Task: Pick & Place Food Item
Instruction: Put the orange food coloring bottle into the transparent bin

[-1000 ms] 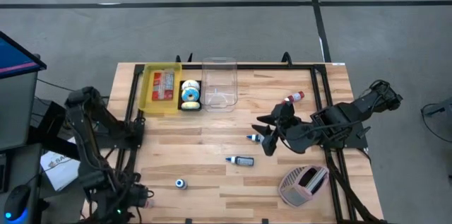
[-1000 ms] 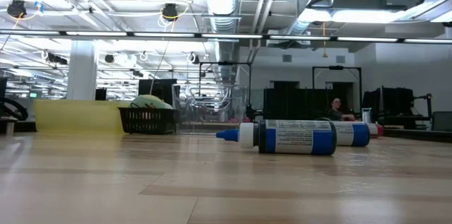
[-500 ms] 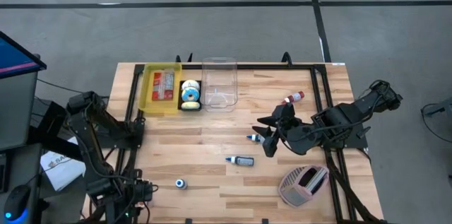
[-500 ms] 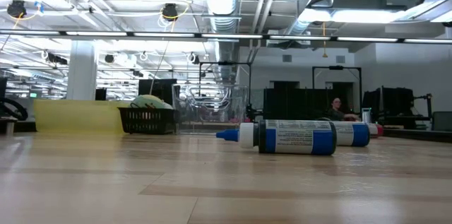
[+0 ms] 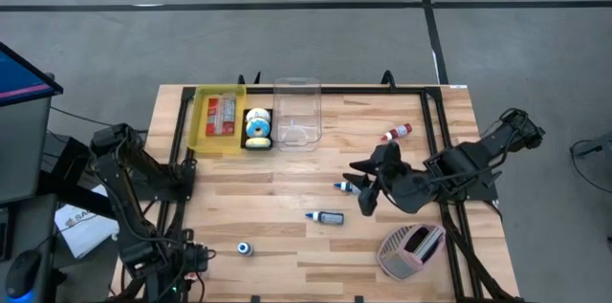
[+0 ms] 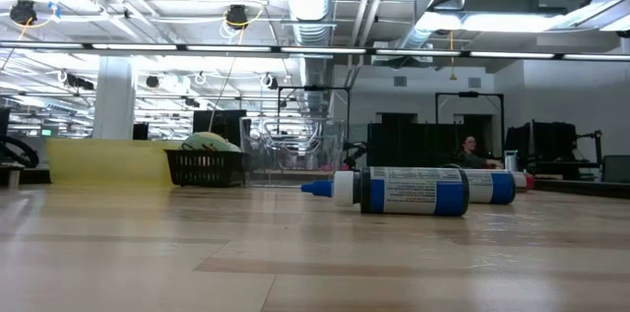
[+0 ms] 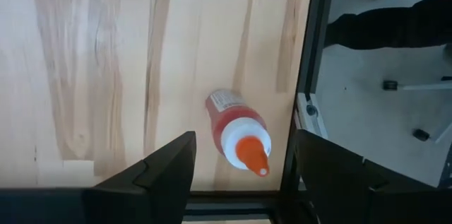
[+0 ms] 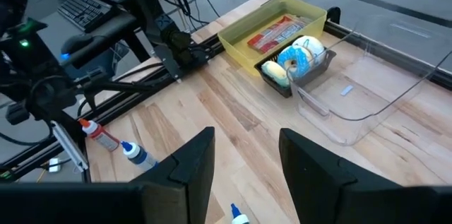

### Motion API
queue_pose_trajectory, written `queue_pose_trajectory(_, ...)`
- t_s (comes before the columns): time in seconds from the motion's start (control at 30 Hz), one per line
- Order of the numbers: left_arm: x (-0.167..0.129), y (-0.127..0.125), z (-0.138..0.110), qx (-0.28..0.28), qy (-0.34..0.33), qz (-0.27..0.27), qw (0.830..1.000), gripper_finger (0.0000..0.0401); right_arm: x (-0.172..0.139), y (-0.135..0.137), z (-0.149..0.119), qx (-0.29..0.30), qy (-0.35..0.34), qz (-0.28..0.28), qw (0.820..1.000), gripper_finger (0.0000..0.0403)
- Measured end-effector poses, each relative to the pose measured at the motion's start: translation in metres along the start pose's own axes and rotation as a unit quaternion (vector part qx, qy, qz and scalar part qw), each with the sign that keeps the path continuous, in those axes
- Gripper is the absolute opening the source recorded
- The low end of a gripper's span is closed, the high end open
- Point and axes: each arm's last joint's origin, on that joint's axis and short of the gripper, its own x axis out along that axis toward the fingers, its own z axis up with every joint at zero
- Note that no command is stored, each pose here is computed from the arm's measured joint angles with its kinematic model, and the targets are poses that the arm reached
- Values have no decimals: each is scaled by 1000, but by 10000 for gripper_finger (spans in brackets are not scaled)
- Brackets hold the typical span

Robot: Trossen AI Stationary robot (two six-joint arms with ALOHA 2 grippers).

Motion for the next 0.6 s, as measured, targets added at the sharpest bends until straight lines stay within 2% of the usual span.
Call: queue_pose_trajectory(0.6,26,7,-10,-32,6,-15,999,237,0,0,-1,6,2,-1,1000,152)
